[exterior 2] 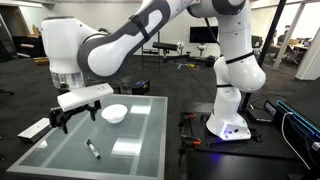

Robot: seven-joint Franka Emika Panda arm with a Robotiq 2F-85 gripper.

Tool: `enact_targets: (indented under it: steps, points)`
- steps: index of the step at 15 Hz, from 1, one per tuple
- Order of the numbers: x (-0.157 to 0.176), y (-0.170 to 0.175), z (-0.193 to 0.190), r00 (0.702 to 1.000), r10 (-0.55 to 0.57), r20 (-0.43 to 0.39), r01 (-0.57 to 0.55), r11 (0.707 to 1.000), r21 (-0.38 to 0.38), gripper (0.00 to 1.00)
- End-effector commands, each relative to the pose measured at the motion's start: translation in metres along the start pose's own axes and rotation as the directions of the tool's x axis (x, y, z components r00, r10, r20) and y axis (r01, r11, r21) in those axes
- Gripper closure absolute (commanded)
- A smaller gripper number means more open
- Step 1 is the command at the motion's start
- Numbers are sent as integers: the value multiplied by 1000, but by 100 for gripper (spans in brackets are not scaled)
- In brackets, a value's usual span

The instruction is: Put the marker inside the bow;

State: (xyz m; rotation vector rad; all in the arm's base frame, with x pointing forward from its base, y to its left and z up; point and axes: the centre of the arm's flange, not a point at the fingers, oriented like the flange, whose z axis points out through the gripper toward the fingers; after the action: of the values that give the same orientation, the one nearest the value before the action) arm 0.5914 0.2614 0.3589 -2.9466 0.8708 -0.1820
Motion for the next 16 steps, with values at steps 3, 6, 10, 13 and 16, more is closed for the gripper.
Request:
enact_targets:
  steps: [3,6,10,13,16]
  points:
    - [1,-1,51,998,38,-43,-40,998,-42,0]
    - [6,10,76,999,48,-19,-50,995,-81,0]
    - [12,22,108,998,56,6,-55,992,-118,0]
    - [10,27,113,999,47,27,-43,989,-139,0]
    - [10,26,114,999,47,28,-42,989,-140,0]
